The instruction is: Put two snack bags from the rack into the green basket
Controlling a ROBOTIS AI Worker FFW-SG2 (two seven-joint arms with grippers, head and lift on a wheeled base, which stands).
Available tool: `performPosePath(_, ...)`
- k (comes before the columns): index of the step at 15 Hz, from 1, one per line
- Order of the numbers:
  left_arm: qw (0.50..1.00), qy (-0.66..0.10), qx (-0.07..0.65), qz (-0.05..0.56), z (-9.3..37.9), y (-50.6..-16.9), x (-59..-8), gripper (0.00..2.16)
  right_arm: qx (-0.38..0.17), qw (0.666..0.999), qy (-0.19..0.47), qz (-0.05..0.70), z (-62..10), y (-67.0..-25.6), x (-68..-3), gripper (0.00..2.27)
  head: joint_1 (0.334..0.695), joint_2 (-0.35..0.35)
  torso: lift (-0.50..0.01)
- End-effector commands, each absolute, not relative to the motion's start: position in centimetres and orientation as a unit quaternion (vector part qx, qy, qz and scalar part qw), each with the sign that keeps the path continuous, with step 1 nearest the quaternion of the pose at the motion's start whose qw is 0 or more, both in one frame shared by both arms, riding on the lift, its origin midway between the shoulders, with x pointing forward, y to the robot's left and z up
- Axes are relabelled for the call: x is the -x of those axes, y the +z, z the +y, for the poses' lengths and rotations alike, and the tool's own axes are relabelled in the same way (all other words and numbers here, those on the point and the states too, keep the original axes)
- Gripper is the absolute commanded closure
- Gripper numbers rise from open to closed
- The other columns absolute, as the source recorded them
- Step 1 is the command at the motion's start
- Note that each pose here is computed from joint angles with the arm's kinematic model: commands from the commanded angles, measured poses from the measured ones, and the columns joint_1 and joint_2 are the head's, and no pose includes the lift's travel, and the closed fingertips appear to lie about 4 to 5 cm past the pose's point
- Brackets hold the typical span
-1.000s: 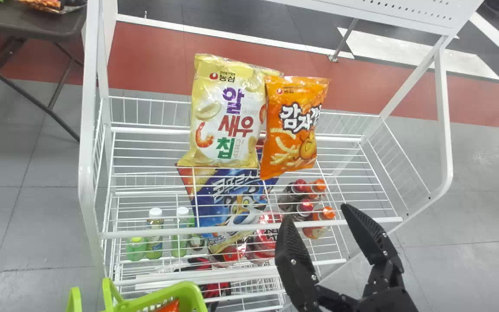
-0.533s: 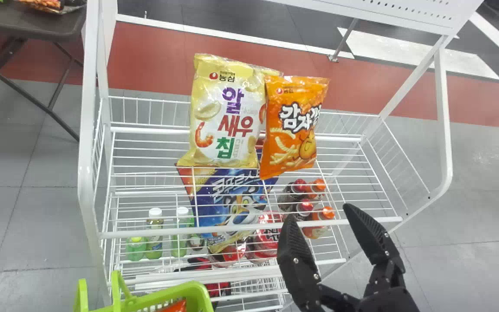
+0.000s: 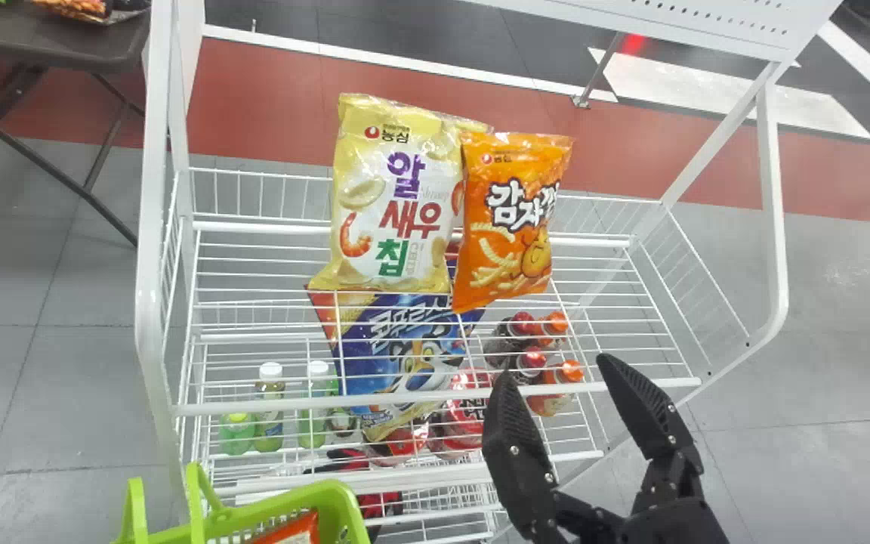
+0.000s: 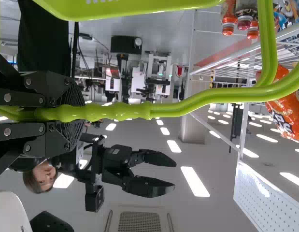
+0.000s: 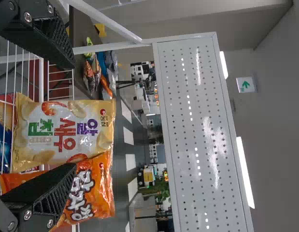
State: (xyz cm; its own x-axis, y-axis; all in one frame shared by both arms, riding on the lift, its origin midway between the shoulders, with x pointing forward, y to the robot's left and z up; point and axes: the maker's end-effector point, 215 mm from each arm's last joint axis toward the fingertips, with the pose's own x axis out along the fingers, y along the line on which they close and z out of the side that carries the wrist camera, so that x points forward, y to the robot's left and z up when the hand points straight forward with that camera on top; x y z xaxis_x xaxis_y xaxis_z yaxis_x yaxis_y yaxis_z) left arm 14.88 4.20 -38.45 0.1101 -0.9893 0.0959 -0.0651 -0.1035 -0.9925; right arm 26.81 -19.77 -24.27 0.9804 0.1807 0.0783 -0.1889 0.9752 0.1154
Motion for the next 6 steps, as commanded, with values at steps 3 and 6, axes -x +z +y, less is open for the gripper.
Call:
performPosePath(3, 0.484, -0.481, 0.566, 0.464, 4.2, -38.37, -15.09, 1.37, -0.062, 0.993, 0.092, -0.033, -19.76, -24.38, -26.87, 0.09, 0.695, -0.35, -0.005)
performPosePath(6, 0.484, -0.481, 0.566, 0.464, 4.2, -38.37, -15.09, 1.37, -0.061, 0.993, 0.093, -0.03, -19.72, -24.74, -26.8, 0.09, 0.695, -0.35, -0.005)
